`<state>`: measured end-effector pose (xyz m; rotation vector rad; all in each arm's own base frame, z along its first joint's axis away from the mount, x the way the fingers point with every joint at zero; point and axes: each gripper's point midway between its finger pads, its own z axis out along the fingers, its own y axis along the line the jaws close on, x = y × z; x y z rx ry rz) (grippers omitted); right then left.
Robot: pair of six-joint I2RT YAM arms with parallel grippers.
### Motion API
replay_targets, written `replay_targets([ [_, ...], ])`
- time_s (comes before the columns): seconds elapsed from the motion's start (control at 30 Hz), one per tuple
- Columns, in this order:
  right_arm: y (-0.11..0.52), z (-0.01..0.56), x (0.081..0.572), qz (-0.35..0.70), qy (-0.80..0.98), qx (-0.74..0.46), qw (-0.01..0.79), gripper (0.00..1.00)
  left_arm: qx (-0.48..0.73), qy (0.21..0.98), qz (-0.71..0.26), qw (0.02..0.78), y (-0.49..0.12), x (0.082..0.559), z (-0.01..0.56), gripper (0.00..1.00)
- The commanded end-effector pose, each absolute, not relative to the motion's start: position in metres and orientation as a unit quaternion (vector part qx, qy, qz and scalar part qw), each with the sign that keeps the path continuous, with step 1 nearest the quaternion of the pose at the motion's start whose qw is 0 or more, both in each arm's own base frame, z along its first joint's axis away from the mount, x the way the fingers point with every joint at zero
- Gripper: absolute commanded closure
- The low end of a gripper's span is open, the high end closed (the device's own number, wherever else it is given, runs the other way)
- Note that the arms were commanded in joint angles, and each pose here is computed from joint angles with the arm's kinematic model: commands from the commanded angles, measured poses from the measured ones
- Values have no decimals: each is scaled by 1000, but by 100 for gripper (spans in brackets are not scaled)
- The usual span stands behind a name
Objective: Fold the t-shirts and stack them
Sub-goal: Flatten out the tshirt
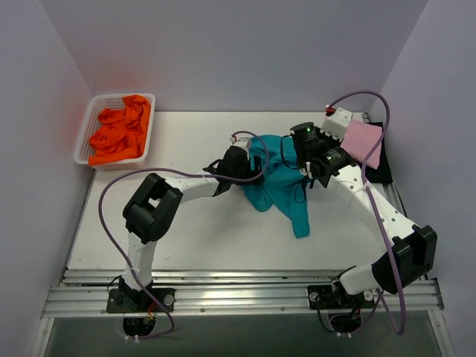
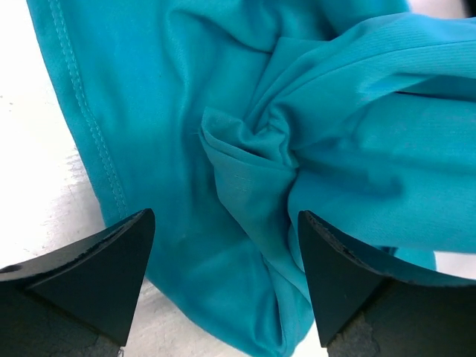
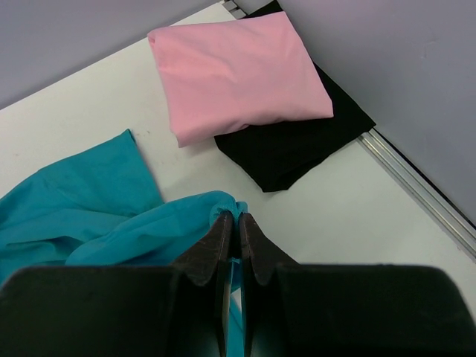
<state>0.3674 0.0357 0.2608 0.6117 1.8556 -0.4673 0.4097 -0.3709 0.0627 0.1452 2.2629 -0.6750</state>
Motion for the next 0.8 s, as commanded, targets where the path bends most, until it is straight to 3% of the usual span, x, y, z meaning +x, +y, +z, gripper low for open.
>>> replay_targets([
  [0.0,27,268,364,-201,770,264,545,100,45,872,-274,404,-380,428,78,16],
  [0.77,30,257,368,-199,778,256,538,100,45,862,-288,414,-400,448,74,31],
])
